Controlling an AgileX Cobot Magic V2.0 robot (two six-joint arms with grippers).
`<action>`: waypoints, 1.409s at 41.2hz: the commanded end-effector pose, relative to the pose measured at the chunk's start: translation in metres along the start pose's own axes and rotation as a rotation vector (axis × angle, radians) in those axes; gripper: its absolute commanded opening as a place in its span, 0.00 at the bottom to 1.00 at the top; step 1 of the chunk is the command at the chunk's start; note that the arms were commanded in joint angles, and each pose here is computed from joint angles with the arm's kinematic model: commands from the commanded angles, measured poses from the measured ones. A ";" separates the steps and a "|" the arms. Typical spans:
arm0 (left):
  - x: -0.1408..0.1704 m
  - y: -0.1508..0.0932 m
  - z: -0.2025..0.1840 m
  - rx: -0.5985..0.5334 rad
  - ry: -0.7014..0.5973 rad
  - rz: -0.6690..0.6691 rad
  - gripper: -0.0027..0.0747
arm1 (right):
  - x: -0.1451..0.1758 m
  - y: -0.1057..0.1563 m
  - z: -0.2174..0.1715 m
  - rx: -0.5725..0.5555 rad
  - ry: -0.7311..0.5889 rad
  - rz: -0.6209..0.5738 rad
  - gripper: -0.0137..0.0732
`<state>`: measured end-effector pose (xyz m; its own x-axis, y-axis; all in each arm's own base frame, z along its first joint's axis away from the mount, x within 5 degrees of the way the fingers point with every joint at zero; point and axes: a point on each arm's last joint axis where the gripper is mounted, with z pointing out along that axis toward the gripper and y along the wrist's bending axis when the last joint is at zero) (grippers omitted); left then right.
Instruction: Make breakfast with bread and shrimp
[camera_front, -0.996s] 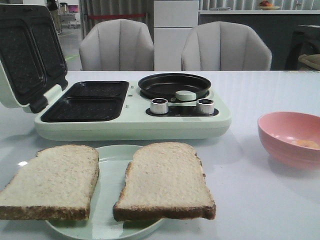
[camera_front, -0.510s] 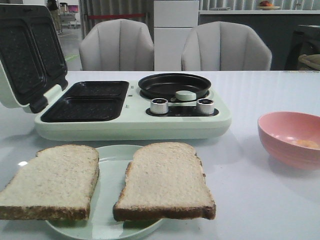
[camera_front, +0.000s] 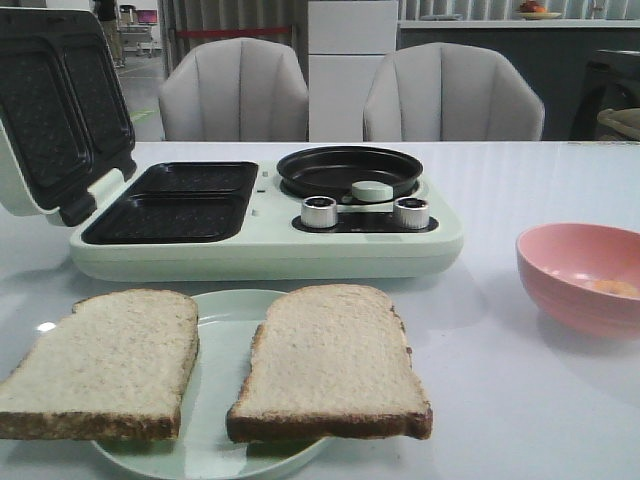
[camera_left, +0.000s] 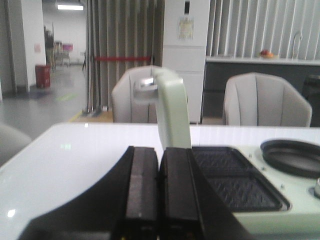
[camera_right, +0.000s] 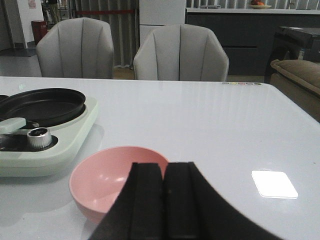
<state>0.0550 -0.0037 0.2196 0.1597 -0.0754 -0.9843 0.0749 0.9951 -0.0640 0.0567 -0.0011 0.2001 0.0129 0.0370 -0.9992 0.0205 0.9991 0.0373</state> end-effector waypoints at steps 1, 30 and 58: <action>-0.025 -0.002 -0.003 0.021 -0.180 -0.016 0.16 | -0.033 0.001 -0.007 0.001 -0.174 -0.005 0.20; -0.175 -0.010 0.013 -0.017 -0.019 -0.019 0.16 | -0.185 0.008 -0.012 -0.013 -0.131 -0.010 0.20; -0.114 -0.005 0.070 -0.072 0.567 -0.032 0.16 | -0.127 0.006 0.069 -0.004 0.550 -0.005 0.20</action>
<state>0.0985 -0.0033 0.3313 -0.4635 -0.0600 -0.8841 -0.0065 0.9979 -0.0643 0.1148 0.0003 0.3179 -0.5537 0.0386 -0.8318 0.0105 0.9992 0.0394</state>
